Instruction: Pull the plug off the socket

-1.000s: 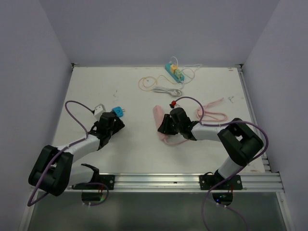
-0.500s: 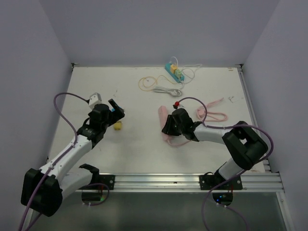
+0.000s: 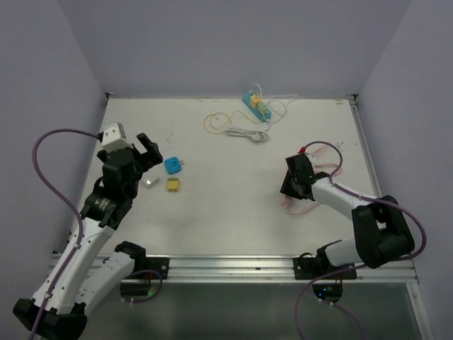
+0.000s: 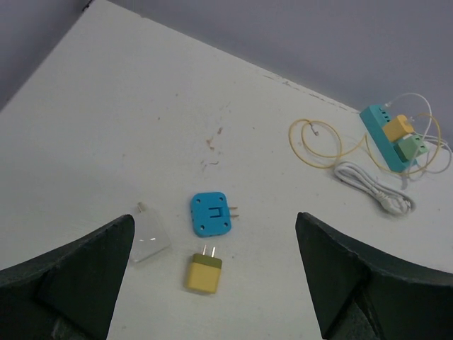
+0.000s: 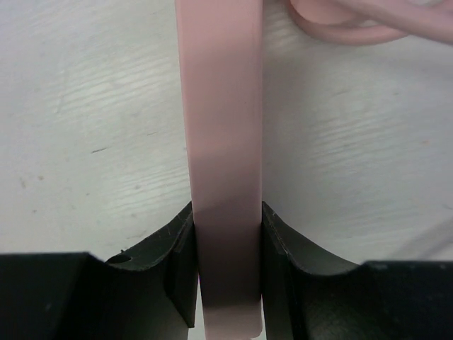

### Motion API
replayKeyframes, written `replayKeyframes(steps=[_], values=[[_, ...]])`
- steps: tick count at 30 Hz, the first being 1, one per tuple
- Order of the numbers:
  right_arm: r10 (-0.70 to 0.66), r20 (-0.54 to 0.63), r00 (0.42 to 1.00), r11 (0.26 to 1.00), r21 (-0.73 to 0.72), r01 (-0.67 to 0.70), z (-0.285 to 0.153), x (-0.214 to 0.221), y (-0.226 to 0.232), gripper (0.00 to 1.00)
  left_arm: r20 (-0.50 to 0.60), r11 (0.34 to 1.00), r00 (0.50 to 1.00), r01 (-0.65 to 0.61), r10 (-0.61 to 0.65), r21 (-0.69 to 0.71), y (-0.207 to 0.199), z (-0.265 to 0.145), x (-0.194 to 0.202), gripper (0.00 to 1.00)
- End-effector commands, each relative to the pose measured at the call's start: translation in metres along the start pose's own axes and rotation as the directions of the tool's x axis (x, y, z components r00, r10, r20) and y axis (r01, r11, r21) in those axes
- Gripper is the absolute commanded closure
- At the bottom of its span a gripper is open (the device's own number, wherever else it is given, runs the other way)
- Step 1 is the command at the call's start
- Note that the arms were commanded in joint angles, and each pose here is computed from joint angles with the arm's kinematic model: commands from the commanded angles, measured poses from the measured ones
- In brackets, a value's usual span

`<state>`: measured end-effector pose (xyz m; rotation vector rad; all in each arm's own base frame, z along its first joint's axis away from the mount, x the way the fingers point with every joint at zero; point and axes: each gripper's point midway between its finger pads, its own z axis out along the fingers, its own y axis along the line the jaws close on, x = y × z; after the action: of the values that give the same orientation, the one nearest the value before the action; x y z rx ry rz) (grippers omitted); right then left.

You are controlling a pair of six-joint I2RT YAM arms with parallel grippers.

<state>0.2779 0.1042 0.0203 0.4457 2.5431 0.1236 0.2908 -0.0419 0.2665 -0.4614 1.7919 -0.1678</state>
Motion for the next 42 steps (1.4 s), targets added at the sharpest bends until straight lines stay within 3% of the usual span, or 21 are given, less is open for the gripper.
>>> replayKeyframes(steps=[1, 9, 20, 23, 28, 32, 37, 38, 42], values=[[0.031, 0.003, 1.000, 0.993, 0.117, -0.031, -0.007, -0.014, -0.040, 1.00, 0.056, 0.984, 0.989, -0.127, 0.134, -0.122, 0.033, -0.012, -0.015, 0.00], [0.180, 0.008, 0.984, 0.966, 0.189, -0.178, 0.000, -0.044, -0.087, 1.00, 0.076, 0.975, 0.983, -0.156, 0.170, -0.160, 0.057, -0.018, 0.005, 0.00], [0.202, 0.040, 0.979, 0.936, 0.287, -0.205, -0.013, -0.059, -0.127, 1.00, 0.064, 0.977, 0.983, -0.162, 0.172, -0.140, 0.057, -0.014, 0.015, 0.00], [0.207, 0.044, 0.977, 0.934, 0.290, -0.211, -0.017, -0.061, -0.128, 0.86, 0.063, 0.978, 0.983, -0.162, 0.171, -0.133, 0.056, -0.014, 0.016, 0.00], [0.185, 0.065, 0.981, 0.950, 0.244, -0.195, -0.025, -0.075, -0.119, 0.73, 0.054, 0.978, 0.983, -0.166, 0.175, -0.129, 0.055, -0.013, 0.019, 0.01], [0.160, 0.079, 0.984, 0.963, 0.206, -0.173, -0.033, -0.089, -0.111, 0.51, 0.050, 0.978, 0.983, -0.168, 0.176, -0.126, 0.055, -0.012, 0.020, 0.00], [0.137, 0.110, 0.984, 0.978, 0.140, -0.152, -0.047, -0.102, -0.099, 0.34, 0.045, 0.978, 0.983, -0.170, 0.176, -0.123, 0.054, -0.011, 0.021, 0.00], [0.124, 0.127, 0.984, 0.983, 0.121, -0.139, -0.053, -0.107, -0.096, 0.27, 0.044, 0.977, 0.983, -0.172, 0.178, -0.123, 0.054, -0.011, 0.021, 0.00], [0.096, 0.147, 0.984, 0.995, 0.013, -0.099, -0.067, -0.119, -0.075, 0.22, 0.038, 0.977, 0.983, -0.175, 0.180, -0.121, 0.053, -0.010, 0.023, 0.00]])
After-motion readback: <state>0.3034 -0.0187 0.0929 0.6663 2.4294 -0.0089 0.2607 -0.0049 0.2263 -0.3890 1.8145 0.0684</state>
